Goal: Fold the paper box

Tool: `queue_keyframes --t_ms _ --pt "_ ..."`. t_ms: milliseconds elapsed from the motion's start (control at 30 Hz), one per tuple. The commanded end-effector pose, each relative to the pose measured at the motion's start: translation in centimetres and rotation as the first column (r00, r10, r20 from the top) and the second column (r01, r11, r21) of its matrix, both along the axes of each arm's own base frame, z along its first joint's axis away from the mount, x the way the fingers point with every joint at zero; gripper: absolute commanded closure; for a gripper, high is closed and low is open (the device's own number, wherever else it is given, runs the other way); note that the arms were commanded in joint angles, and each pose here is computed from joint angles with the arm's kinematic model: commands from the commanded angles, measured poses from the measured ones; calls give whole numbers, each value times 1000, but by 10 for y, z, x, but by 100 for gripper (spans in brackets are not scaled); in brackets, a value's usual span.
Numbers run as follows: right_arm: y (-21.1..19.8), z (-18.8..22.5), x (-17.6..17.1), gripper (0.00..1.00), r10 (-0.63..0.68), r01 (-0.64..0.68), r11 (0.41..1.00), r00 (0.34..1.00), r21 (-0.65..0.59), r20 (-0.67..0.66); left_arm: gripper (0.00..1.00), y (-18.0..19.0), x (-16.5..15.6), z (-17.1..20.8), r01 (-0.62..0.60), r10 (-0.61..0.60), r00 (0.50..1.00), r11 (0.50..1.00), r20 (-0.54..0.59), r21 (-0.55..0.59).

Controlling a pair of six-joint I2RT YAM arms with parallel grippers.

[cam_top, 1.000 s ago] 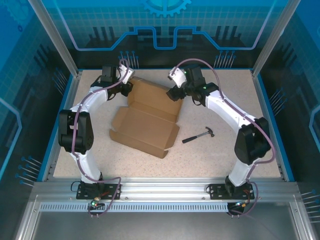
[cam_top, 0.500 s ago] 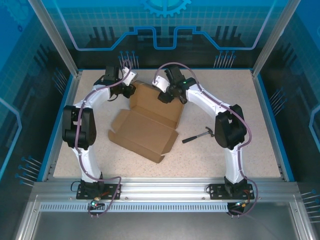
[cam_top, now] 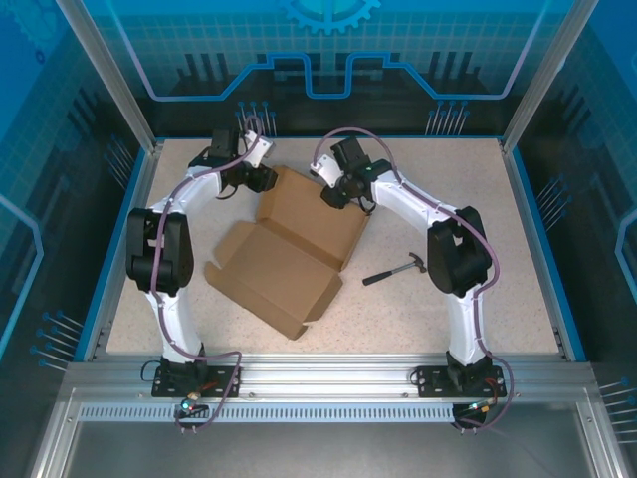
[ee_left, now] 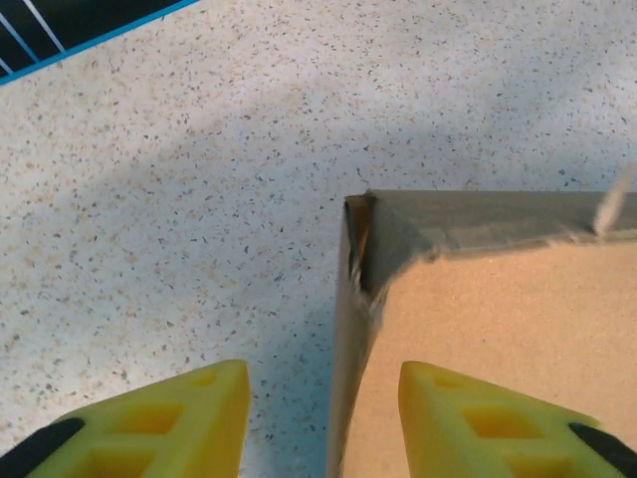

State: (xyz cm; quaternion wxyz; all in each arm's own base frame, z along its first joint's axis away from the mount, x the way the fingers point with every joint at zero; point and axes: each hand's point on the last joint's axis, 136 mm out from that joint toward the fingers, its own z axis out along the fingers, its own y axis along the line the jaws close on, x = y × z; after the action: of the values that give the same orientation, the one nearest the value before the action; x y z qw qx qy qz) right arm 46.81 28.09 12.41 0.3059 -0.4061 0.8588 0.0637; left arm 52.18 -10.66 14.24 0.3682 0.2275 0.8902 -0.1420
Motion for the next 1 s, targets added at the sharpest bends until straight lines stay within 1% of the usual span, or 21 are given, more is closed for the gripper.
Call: queue_keyframes --t_ms 0,133,233,300,367,433,467,533,600,667,700,767,867,933,967 --pt "-12 -13 0 73 -98 103 992 992 70 -82 46 -1 3 31 -29 30 999 997 20 -66" --pt "-30 -29 2 73 -200 215 972 968 91 -150 40 3 -1 52 -74 78 997 990 27 -119" --pt "-47 -45 5 73 -284 313 943 933 111 -220 39 11 -10 70 -142 152 987 974 49 -174" --pt "-57 -54 5 72 -330 371 920 907 125 -262 38 20 -21 82 -206 224 973 953 58 -224" --pt "-66 -63 6 70 -370 418 900 883 125 -290 36 30 -34 96 -273 304 949 924 78 -269" --pt "-73 -70 5 69 -403 453 884 863 116 -303 34 44 -52 108 -340 386 916 891 109 -301" --pt "-76 -73 5 69 -416 466 878 857 112 -305 32 51 -60 115 -370 425 896 876 131 -309" --pt "-82 -79 4 68 -444 498 860 839 114 -315 30 68 -80 121 -451 518 840 832 162 -322" --pt "-85 -82 3 67 -460 521 844 826 128 -327 25 82 -100 118 -515 591 788 787 174 -341" --pt "-86 -86 1 66 -466 529 838 821 132 -331 19 93 -118 106 -572 654 741 735 156 -365" --pt "-86 -87 0 66 -469 533 836 818 133 -332 18 94 -125 99 -588 671 729 716 137 -376" --pt "-86 -90 -1 66 -471 537 833 816 136 -336 16 94 -141 85 -613 697 713 674 78 -412" --pt "-87 -93 -4 65 -474 541 829 813 139 -338 13 90 -163 73 -629 716 698 610 -5 -481" --pt "-86 -94 -5 65 -473 542 827 813 146 -340 13 85 -175 68 -631 713 699 582 -52 -512" --pt "-86 -94 -5 65 -472 543 826 813 149 -341 12 81 -179 66 -623 701 710 580 -68 -525"
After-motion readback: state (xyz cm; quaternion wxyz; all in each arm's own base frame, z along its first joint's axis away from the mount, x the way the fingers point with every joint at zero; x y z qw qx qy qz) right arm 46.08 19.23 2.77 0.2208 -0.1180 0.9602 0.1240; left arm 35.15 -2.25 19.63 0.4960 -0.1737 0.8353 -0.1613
